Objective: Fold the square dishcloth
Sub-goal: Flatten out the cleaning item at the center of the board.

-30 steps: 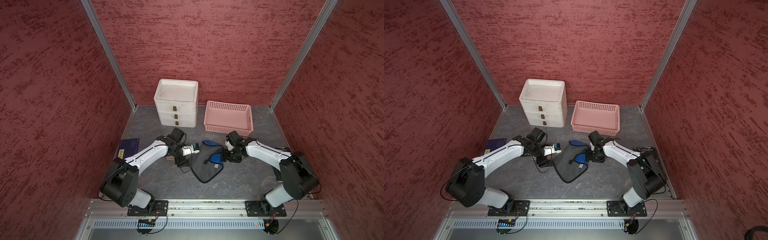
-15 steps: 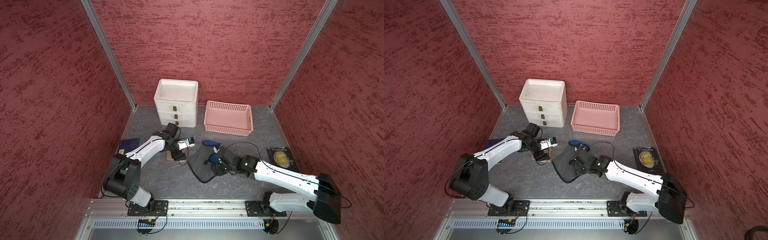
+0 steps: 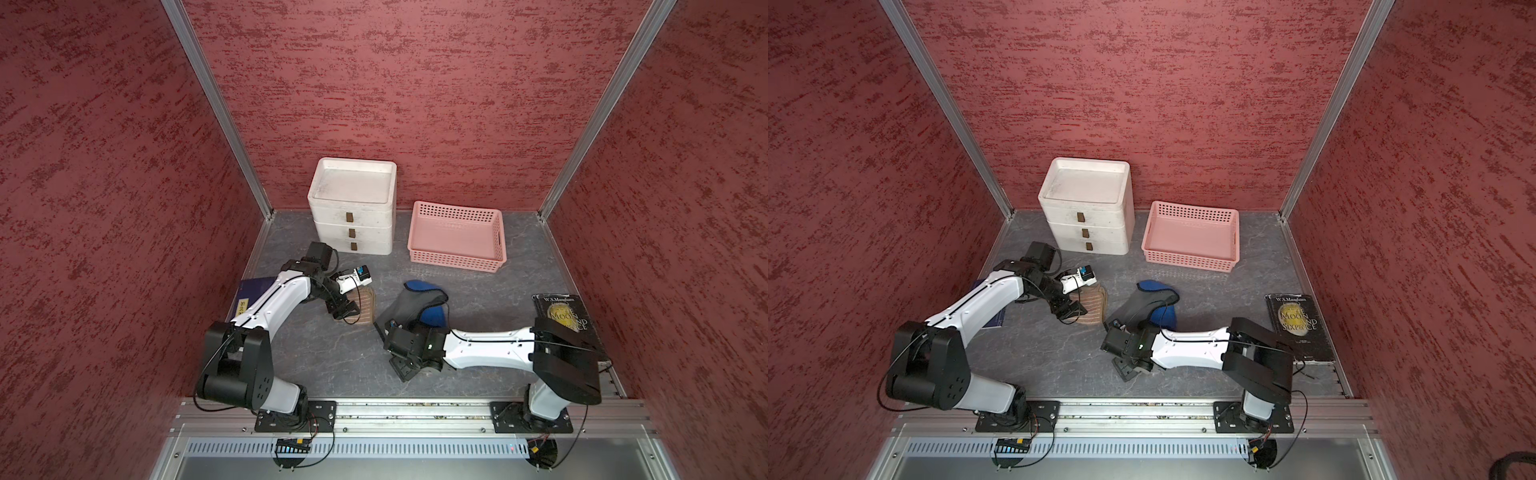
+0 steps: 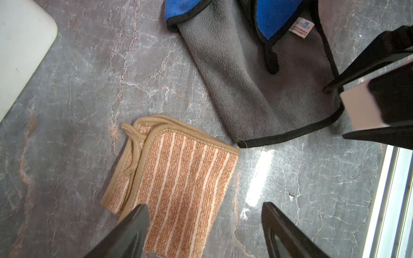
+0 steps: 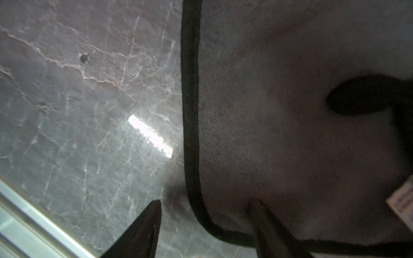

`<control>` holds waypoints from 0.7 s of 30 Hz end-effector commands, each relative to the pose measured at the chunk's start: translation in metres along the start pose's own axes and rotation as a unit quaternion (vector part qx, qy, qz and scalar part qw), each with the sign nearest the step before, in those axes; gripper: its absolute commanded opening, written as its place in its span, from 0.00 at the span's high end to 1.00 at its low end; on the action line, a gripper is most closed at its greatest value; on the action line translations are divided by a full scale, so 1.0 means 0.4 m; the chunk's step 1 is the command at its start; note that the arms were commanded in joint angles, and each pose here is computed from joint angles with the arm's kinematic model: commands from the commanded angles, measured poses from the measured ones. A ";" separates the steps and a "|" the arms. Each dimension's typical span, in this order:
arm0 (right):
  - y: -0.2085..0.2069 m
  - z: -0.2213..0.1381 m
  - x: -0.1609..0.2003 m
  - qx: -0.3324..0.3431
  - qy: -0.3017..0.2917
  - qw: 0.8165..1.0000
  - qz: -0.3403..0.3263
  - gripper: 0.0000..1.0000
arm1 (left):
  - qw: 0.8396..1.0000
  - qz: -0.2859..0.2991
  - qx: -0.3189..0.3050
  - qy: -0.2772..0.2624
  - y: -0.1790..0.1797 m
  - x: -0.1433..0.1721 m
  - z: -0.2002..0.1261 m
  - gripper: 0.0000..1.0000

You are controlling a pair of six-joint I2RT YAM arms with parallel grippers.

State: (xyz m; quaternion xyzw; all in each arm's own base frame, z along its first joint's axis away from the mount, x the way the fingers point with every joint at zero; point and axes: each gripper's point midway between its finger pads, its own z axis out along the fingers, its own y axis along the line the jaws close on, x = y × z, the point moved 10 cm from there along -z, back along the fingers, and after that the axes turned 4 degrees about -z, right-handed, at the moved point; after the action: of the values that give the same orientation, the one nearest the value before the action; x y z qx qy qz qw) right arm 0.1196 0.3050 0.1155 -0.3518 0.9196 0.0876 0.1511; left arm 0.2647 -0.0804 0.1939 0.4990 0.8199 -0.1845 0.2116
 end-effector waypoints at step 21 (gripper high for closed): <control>-0.155 -0.266 0.082 0.012 -0.093 0.988 0.122 1.00 | 0.988 0.121 0.100 -0.003 -0.214 -0.065 0.117 0.13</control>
State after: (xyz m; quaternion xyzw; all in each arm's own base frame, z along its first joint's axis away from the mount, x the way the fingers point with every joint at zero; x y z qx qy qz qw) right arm 0.1133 0.2237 0.1989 -0.2529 0.9304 0.1310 0.2305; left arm 0.2116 -0.1489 0.1775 0.6119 0.7386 -0.2248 0.1717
